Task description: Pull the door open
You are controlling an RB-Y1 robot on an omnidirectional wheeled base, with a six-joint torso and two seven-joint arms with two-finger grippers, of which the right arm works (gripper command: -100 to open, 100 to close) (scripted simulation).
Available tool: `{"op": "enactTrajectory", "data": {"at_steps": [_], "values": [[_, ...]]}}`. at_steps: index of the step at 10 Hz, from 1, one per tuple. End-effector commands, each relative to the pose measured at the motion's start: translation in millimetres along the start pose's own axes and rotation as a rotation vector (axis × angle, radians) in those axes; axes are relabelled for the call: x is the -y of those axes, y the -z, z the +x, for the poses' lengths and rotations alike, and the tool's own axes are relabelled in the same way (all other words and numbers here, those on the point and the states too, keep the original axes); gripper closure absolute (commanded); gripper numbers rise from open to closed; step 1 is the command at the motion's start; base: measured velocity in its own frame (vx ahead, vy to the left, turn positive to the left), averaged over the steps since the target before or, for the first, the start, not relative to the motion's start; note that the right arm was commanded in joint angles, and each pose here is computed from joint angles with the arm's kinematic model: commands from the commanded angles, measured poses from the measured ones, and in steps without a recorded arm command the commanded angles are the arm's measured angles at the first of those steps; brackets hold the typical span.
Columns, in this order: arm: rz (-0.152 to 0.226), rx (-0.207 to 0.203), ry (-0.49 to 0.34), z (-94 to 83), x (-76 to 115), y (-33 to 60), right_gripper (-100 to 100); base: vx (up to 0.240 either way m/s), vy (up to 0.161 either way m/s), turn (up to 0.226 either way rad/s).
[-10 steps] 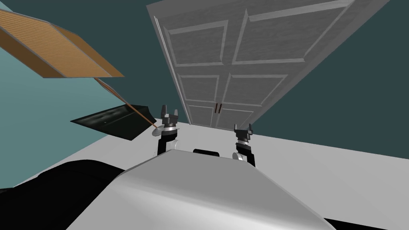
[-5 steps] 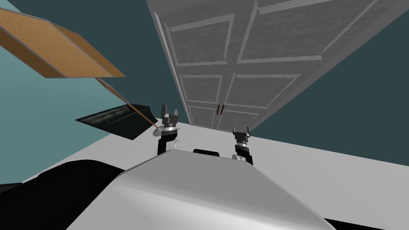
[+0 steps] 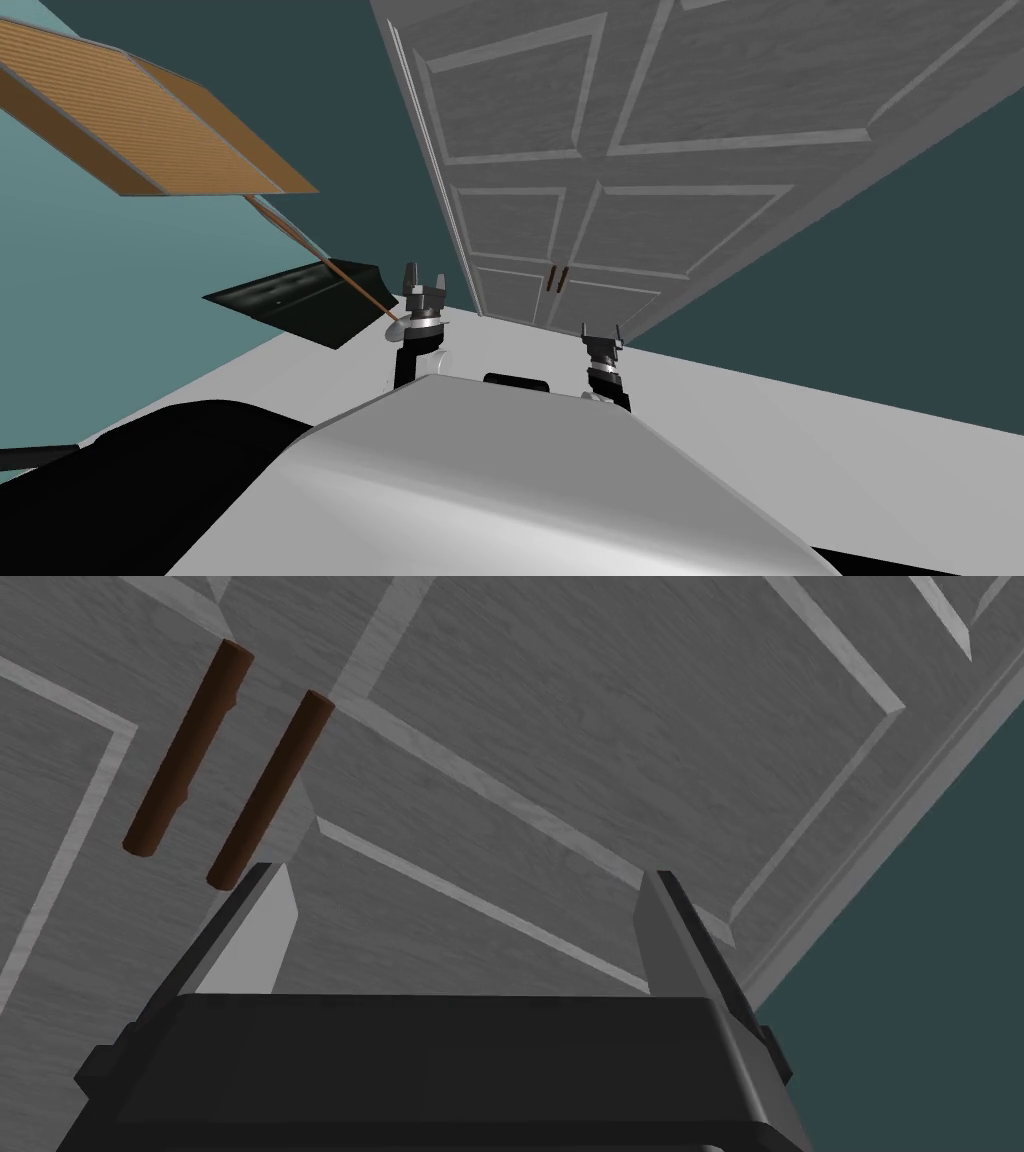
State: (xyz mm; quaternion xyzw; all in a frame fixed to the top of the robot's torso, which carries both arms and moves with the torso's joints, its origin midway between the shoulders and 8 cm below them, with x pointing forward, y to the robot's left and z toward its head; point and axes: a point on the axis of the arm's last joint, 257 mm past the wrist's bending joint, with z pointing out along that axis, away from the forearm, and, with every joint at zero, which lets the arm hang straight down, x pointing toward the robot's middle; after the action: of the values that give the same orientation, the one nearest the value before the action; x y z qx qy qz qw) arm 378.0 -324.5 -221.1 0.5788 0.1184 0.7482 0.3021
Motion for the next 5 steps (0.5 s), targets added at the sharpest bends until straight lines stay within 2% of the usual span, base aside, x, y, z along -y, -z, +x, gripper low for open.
{"op": "enactTrajectory", "data": {"at_steps": [1,5], "values": [[0.008,0.019,-0.044,-11.1,3.9,4.1,-100,0.097,0.019,0.064],[0.024,0.07,-0.139,-39.4,10.5,17.8,-100,0.103,0.014,0.058]]}}
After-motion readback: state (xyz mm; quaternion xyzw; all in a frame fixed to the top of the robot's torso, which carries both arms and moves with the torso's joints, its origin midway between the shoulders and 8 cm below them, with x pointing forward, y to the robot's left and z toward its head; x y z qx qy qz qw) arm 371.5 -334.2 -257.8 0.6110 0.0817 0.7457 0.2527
